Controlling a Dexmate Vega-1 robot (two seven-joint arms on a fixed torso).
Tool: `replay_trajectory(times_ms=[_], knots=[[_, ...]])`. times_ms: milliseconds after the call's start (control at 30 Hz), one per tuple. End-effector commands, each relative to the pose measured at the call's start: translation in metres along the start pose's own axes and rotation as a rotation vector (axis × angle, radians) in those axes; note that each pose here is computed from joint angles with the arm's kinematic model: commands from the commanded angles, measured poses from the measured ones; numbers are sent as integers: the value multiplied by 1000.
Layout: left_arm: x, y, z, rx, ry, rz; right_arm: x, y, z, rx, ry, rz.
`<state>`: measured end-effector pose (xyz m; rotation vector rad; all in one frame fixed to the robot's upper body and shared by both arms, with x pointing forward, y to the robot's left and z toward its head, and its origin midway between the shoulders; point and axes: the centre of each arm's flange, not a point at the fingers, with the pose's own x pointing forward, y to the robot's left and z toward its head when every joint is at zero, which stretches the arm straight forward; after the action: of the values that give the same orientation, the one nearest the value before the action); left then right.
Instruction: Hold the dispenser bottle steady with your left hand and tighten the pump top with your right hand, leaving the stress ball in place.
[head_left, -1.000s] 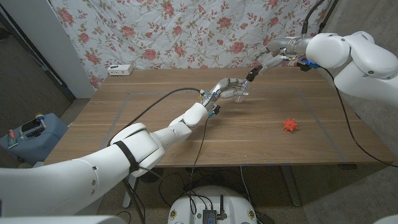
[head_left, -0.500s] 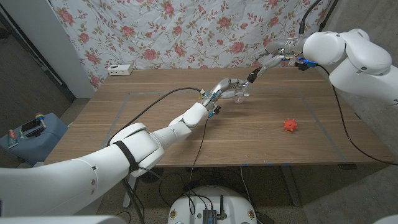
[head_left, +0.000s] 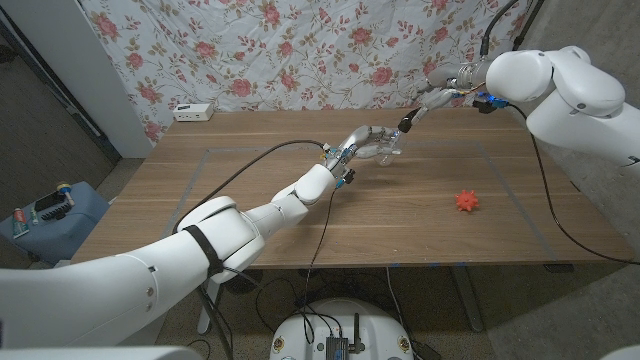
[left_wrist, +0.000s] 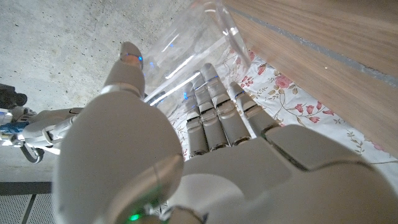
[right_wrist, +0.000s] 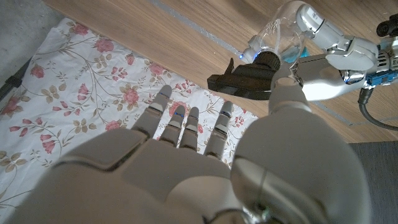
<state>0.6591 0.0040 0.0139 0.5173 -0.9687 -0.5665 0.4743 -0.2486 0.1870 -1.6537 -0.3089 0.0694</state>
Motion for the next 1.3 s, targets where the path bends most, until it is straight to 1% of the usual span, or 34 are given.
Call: replay_trajectory(times_ms=[33, 567, 900, 1300], knots=[[3, 0, -2, -1, 20, -1, 5, 5, -5, 28, 1, -10], [5, 0, -2, 2, 25, -1, 9, 10, -7, 57, 5, -56], [5, -1, -1, 0, 19, -3, 12, 13, -7, 80, 8, -70], [4, -1, 0, 2, 10, -5, 11, 15, -6, 98, 33, -90]])
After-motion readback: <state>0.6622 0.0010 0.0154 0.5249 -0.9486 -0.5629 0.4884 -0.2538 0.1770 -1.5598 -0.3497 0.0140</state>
